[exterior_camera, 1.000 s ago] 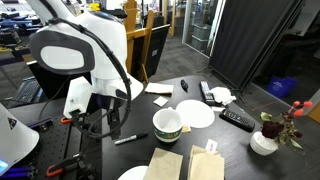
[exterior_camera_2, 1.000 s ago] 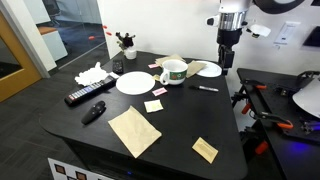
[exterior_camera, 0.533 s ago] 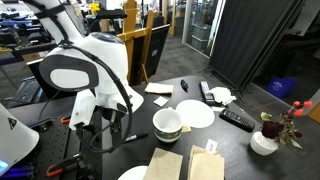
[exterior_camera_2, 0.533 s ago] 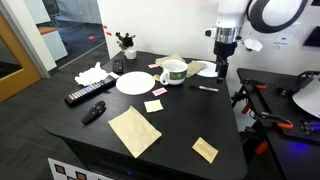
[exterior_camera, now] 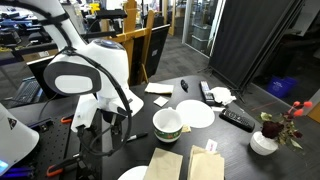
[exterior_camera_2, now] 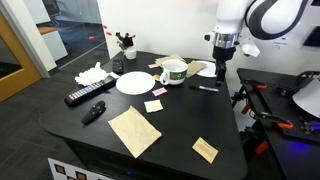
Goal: Pick up the pen and put it in the cup
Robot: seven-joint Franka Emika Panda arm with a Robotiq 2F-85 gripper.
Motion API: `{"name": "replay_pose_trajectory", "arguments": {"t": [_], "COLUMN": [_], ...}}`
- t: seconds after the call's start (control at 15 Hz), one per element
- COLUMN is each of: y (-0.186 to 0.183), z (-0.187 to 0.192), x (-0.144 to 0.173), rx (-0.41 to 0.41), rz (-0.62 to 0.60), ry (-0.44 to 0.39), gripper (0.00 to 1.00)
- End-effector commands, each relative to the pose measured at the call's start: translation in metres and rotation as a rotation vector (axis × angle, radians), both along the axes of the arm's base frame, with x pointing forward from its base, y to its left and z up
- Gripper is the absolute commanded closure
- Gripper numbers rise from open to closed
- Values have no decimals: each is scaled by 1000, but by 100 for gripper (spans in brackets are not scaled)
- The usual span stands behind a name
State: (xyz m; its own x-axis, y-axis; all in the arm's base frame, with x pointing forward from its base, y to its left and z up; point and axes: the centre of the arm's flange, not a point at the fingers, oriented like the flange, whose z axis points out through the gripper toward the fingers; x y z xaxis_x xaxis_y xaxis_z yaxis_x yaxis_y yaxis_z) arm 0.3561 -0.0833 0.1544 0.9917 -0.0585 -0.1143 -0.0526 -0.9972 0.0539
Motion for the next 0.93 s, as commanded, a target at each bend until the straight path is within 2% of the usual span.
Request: {"name": "replay_pose_trajectory", "arguments": {"t": [0.0, 0.53, 0.87], "y": [2, 9, 6], "z": [-3, -14, -23], "x": [7, 16, 25], "rx": [-10, 1, -1], "rz": [20, 62, 61], "ry": [-33, -93, -99], "gripper": [0, 0, 0]}}
